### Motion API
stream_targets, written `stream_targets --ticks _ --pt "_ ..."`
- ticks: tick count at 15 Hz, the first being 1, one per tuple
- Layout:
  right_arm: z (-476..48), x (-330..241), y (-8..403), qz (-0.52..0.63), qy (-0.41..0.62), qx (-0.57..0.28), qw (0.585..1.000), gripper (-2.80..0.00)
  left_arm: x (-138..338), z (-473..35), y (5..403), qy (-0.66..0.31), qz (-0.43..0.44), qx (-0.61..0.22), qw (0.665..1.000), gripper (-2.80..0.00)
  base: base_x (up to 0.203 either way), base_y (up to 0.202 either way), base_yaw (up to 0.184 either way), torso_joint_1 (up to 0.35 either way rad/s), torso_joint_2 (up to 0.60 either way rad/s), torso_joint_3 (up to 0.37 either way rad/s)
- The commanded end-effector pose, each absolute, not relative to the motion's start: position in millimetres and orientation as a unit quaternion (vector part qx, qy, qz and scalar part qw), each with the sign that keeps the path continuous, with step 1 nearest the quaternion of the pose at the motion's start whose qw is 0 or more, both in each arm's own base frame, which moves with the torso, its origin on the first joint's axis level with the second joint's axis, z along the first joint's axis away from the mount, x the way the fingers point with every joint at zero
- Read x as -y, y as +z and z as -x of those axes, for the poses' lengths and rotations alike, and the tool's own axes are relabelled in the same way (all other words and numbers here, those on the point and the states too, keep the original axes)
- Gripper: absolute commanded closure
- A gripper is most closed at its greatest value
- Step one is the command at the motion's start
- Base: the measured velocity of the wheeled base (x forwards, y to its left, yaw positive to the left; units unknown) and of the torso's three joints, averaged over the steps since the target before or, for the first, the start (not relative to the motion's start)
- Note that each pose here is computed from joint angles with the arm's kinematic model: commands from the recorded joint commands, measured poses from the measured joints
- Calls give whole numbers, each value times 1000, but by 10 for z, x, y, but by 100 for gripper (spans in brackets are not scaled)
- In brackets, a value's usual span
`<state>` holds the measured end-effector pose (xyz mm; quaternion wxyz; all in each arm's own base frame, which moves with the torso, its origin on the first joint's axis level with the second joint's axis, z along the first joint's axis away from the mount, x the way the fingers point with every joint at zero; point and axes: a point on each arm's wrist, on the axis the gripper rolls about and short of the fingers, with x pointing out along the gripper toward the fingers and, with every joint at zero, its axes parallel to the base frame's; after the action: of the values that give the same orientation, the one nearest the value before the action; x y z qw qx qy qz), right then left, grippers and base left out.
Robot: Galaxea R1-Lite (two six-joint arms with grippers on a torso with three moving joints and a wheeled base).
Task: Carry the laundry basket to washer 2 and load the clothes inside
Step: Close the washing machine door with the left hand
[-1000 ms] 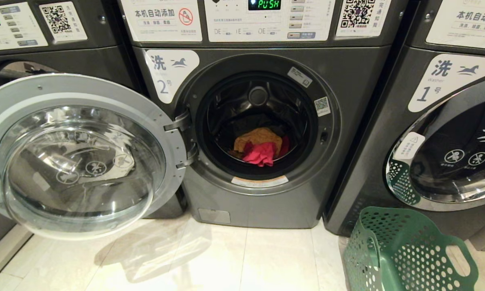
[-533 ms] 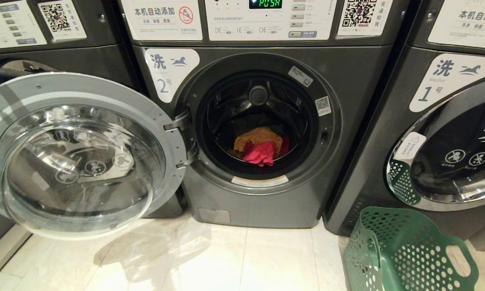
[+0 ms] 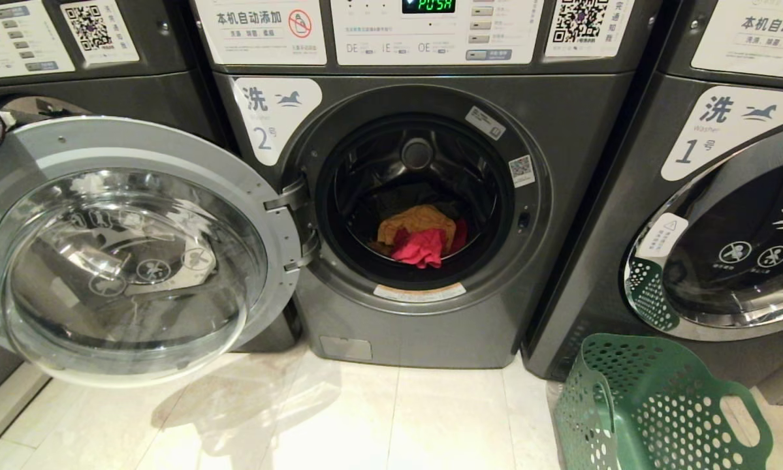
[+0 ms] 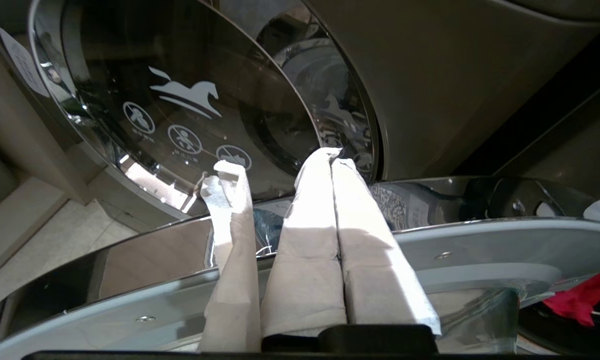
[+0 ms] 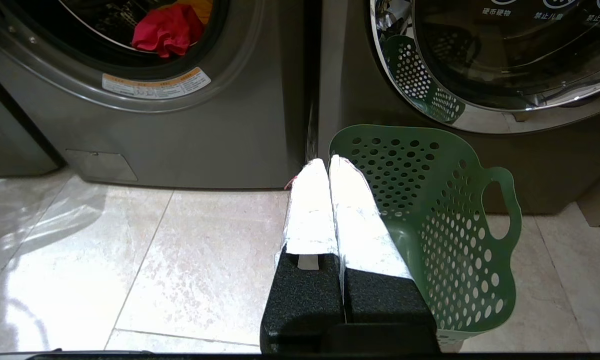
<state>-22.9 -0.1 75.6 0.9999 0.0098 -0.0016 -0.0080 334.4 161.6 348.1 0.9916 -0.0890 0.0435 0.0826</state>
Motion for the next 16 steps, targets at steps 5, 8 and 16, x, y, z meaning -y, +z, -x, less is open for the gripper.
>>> stream_targets --ticks 5,8,16 --pt "228 2 756 -9 -8 1 1000 0 -1571 -3314 3346 72 118 -113 984 0 0 0 0 0 0 0" --pt "228 2 756 -9 -8 1 1000 0 -1427 -3123 3428 60 131 -146 979 0 0 0 0 0 0 0" --pt "229 2 759 -7 -8 1 1000 0 -571 -2174 3749 -57 164 -256 951 0 0 0 0 0 0 0"
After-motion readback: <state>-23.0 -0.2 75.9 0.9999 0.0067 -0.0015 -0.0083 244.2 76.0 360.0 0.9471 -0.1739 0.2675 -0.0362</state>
